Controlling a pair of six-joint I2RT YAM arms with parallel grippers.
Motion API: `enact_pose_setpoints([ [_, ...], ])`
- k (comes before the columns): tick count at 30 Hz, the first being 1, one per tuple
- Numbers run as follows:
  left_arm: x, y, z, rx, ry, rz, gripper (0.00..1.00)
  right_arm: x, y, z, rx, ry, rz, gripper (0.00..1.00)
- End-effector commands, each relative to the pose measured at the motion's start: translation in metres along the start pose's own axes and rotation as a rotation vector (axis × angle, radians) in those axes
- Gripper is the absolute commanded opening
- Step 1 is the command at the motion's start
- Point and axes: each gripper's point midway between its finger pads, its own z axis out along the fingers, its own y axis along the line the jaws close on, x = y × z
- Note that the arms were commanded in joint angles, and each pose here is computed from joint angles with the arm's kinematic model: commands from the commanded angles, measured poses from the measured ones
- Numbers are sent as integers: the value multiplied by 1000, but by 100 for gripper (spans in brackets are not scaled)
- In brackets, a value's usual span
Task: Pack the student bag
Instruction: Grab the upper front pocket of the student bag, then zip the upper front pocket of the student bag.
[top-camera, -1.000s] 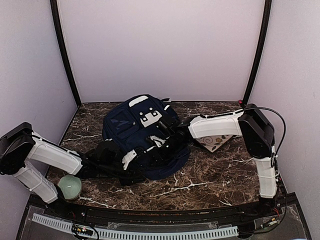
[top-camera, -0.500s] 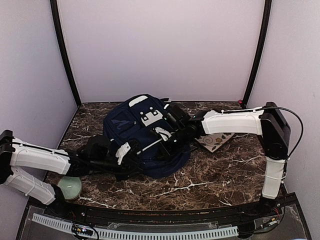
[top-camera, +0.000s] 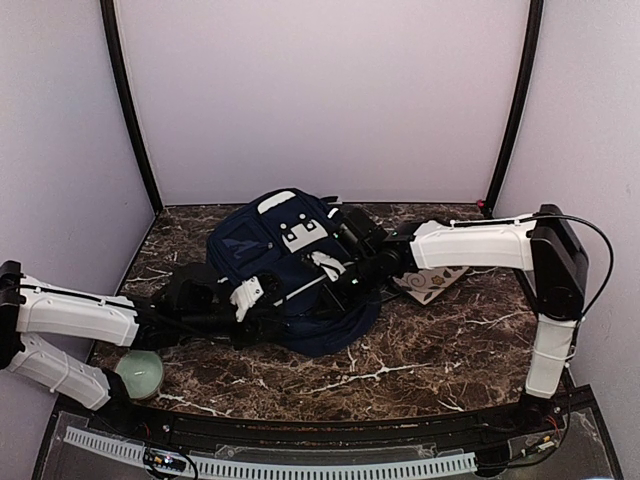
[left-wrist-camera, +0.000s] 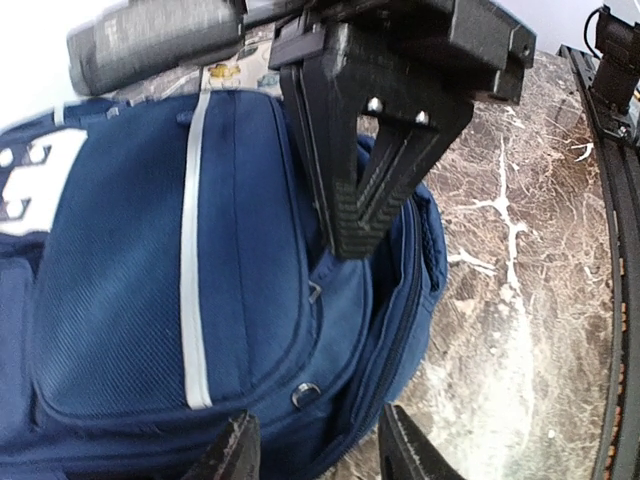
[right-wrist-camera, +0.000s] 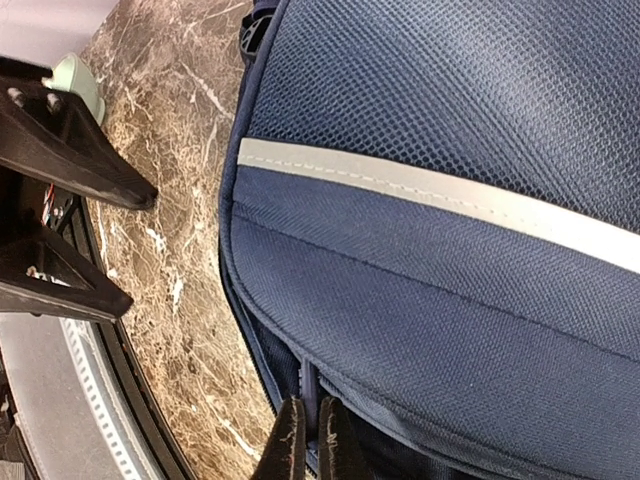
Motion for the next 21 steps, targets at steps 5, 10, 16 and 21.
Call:
enact_pose_setpoints([
  [5,-38,1,21,25,-72,221,42,-24,8,-25,-35,-132,-52,0],
  [10,-33,0,35,38,-24,263,42,-26,7,-29,-37,-142,-51,0],
  [16,-17,4,44,22,38,286,34,-24,5,-29,-37,-145,-46,0],
  [21,-11,9,46,-1,76,313,32,-24,3,-31,-34,-147,-41,0],
])
